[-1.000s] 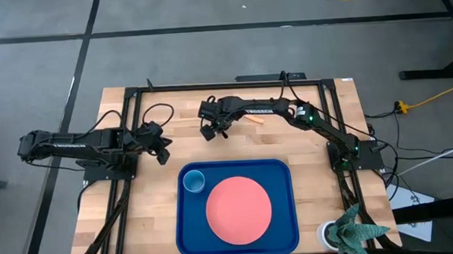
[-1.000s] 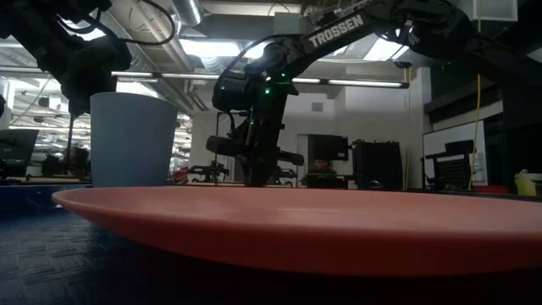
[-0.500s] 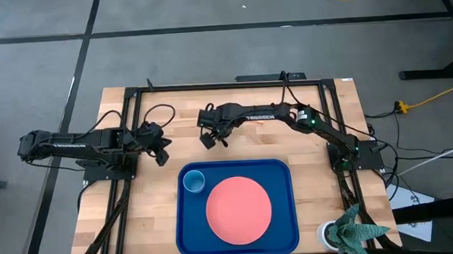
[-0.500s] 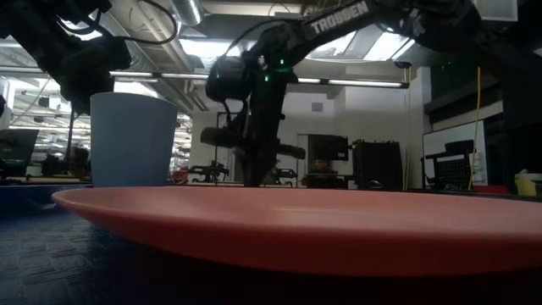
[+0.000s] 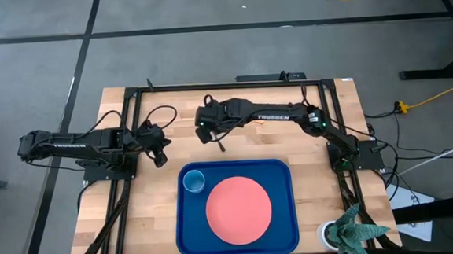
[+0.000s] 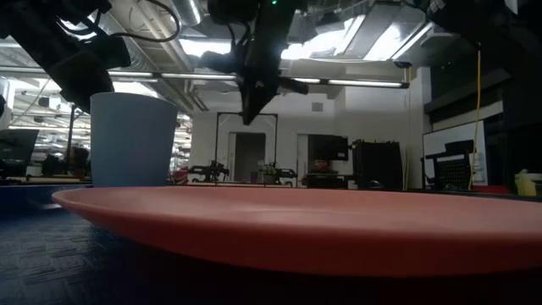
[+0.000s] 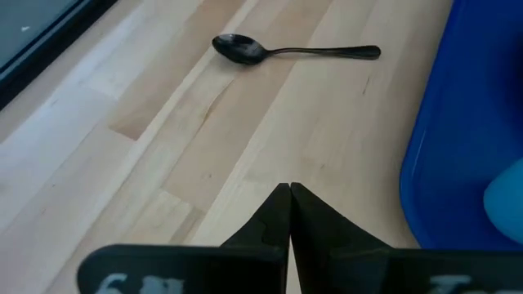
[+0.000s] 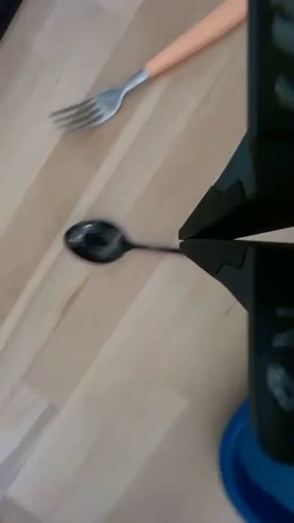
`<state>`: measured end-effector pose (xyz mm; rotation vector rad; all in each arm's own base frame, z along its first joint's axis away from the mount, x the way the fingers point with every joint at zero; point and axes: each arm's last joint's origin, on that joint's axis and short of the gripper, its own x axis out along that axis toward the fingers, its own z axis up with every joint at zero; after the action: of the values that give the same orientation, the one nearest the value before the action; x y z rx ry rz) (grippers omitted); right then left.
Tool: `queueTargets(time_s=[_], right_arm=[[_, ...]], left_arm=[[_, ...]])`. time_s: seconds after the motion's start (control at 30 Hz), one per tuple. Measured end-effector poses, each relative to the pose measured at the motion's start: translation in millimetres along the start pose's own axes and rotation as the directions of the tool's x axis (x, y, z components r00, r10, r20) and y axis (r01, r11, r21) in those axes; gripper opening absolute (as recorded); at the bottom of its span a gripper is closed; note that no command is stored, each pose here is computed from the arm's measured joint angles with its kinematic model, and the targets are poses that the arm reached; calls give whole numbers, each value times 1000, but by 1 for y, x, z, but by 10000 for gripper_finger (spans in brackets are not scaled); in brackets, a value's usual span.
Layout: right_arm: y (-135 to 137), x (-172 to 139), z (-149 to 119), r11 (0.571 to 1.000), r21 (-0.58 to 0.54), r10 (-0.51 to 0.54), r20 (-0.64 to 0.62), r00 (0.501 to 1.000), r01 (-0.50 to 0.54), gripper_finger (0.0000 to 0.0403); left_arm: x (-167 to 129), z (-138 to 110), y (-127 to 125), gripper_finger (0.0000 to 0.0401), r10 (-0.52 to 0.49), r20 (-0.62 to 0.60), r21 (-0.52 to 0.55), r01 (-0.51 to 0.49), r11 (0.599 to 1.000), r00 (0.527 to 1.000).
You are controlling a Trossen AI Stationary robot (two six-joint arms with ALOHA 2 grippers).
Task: Pick and place plate/cup/fork/spoon on tray
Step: Put the black spoon on the blue tray to the right of the pink plate
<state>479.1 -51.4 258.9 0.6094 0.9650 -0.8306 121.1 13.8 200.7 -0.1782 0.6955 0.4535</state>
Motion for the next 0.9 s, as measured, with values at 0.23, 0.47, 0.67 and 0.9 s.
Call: queueTargets(time_s=[0.23,0.47,0.67,0.9], right_arm=[[9,5,-6,994,-77,79,-31,996,-81,22],[14,2,-15,991,-105,81,-52,995,-86,20],[13,-3,-31,990,-139,13,-135,991,-31,20],[33,-15,-57,984,-175,4,-70,998,-17,27]], left_arm=[[0,0,0,0,-1,0,-2,1,1000,1000],[0,0,0,0,-1,-1,-1,1,1000,1000],[0,0,0,0,-1,-1,-1,1,1000,1000],[0,0,0,0,-1,-1,0,1,1000,1000]])
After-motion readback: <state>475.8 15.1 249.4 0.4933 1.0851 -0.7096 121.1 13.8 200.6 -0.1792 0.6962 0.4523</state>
